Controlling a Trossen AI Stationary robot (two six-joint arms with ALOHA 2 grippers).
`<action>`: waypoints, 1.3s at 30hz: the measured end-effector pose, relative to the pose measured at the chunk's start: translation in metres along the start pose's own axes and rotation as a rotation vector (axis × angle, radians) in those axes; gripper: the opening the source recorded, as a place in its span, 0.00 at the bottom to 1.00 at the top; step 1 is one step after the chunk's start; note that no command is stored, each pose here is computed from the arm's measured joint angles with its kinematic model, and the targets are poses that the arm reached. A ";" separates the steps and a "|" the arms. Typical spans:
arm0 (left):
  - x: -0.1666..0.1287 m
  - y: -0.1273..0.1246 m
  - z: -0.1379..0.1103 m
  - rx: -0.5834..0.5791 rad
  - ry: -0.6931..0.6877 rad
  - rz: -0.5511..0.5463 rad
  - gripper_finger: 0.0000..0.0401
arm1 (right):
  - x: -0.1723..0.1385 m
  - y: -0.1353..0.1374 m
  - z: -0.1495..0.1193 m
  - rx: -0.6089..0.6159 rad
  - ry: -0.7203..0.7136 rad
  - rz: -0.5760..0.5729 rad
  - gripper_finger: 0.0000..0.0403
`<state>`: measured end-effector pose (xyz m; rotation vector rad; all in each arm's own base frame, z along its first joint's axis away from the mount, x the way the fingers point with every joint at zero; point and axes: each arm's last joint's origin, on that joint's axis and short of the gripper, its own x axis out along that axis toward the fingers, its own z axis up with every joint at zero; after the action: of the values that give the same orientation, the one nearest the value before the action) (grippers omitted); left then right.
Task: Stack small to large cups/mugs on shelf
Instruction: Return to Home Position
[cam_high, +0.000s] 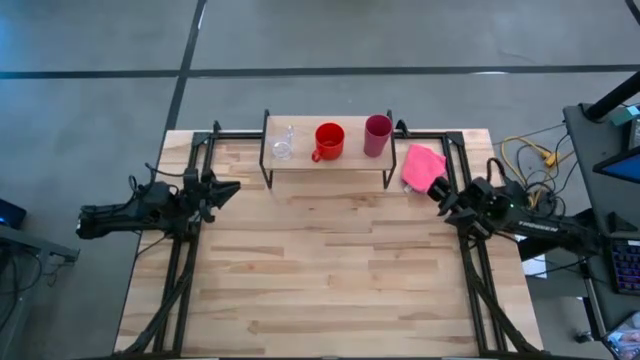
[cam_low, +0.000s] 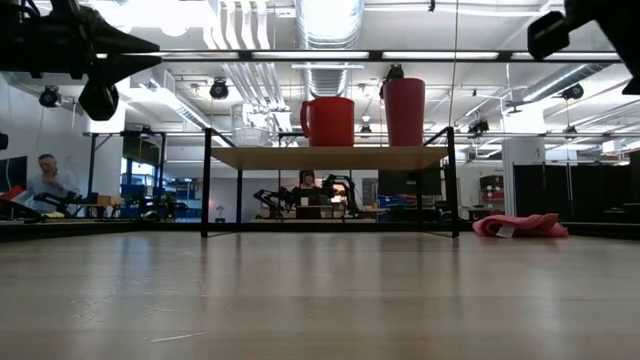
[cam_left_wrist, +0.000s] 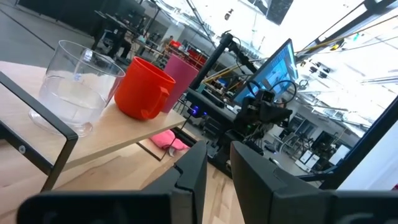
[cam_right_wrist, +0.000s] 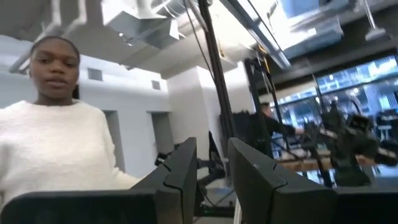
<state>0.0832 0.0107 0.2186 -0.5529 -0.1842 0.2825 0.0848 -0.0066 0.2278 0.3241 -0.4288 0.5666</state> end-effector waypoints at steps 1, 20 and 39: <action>0.000 0.000 0.000 0.000 0.001 0.000 0.14 | -0.001 0.002 0.001 -0.007 -0.006 0.004 0.22; 0.001 0.000 0.000 -0.025 0.002 0.005 0.14 | -0.008 -0.009 -0.019 0.099 0.112 -0.145 0.22; 0.005 0.015 -0.030 0.072 0.092 0.018 0.14 | -0.016 -0.024 -0.040 0.185 0.219 -0.427 0.21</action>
<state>0.0924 0.0101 0.1859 -0.4958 -0.0796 0.2793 0.0988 -0.0166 0.1819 0.5097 -0.0879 0.2193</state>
